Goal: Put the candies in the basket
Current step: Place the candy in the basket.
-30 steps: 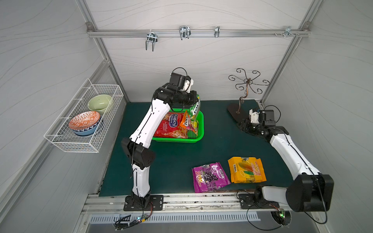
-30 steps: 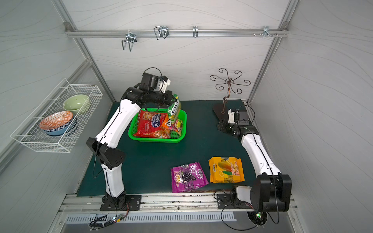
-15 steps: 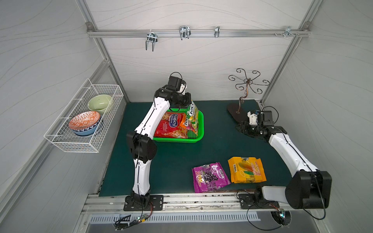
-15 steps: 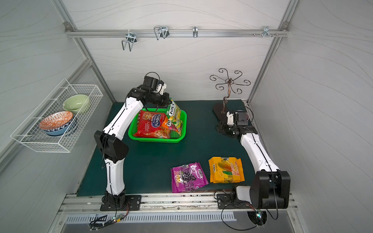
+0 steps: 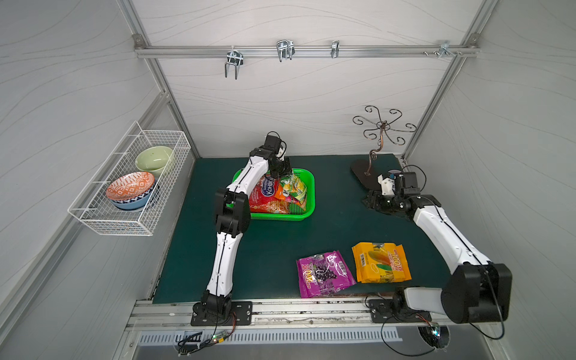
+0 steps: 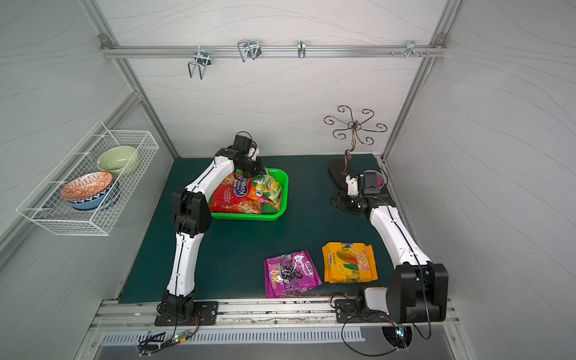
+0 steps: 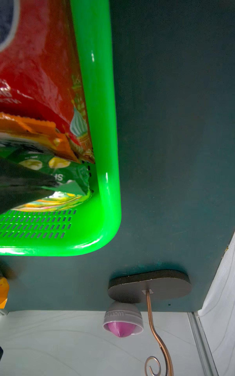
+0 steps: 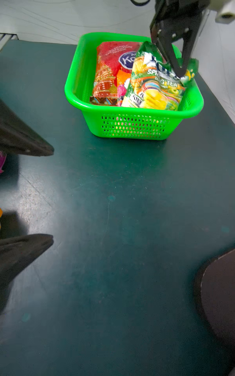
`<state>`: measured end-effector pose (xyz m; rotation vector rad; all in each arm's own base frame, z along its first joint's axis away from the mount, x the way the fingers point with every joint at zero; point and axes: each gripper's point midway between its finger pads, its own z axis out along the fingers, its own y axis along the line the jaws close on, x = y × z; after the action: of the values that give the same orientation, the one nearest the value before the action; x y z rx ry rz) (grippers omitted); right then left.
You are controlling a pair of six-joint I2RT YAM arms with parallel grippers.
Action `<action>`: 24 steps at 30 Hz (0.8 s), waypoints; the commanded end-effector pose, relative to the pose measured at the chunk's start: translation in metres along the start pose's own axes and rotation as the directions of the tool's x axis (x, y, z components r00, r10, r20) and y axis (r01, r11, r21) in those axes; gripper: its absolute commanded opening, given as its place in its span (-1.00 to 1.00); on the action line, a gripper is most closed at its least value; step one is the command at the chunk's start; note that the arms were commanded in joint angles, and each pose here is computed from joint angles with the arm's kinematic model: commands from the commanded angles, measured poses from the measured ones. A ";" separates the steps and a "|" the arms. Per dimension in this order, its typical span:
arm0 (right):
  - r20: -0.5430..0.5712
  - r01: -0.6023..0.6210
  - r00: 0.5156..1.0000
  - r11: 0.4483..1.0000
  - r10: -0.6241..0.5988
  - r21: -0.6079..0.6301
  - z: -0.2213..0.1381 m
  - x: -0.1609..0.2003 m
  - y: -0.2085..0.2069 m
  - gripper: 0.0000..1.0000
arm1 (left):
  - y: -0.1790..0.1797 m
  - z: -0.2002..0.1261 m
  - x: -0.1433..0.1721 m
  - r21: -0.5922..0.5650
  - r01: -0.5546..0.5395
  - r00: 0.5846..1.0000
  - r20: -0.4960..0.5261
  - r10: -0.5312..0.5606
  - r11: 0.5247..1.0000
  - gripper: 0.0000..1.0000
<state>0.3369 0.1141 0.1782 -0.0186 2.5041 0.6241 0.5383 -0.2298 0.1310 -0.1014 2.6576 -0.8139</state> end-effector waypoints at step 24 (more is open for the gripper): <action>-0.106 0.339 0.938 0.939 -0.331 0.062 0.035 0.000 0.083 0.33 | 0.004 -0.048 -0.012 -0.188 -0.093 0.989 0.094 0.112 0.978 0.78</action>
<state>0.3487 0.2141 0.1964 -0.4025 2.4880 0.5603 0.5291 -0.2167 0.1347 -0.1210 2.6714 -0.6690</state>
